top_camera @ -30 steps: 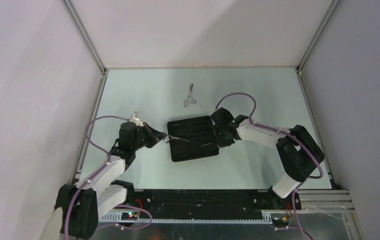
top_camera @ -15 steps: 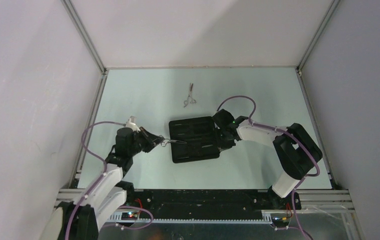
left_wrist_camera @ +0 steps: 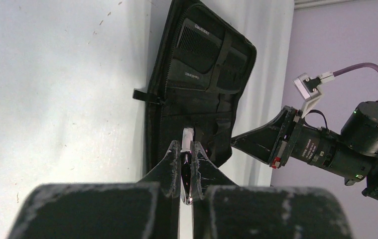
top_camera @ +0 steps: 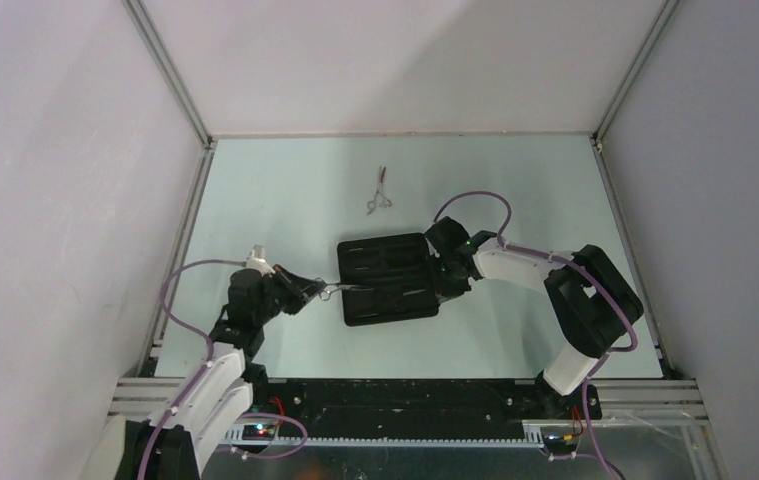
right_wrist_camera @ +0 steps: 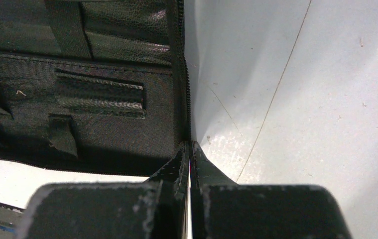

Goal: Sort the hair-cutting tools
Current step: Pick up the scissors from the center of the board, then place the scissors in the hairdressing tool bag.

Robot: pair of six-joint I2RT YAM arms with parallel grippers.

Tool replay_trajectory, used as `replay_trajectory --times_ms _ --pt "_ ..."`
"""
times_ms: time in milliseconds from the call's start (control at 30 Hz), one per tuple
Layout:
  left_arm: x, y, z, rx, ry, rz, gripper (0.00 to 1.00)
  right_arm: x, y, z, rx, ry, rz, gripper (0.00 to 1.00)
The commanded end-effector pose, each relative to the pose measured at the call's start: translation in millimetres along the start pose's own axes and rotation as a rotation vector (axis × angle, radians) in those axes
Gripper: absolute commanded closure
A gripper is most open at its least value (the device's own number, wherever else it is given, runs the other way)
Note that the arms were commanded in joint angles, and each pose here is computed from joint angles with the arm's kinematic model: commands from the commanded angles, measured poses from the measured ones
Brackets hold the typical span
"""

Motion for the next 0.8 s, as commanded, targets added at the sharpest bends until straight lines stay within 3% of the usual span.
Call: replay_trajectory --times_ms 0,767 --pt "-11 3 9 -0.023 -0.066 0.076 1.0 -7 14 -2 0.004 -0.012 0.064 1.0" --pt "-29 -12 25 0.072 -0.11 0.147 1.0 -8 16 -8 0.044 0.01 0.07 1.0"
Point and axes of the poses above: each gripper's point midway between its finger pads, its own y axis out along the fingers, its own z axis along the line the jaws close on, x = y × z, the point moved 10 cm from there along -y, back along the fingers, and after that the axes turned 1 degree about -y, right-handed, at the moved point
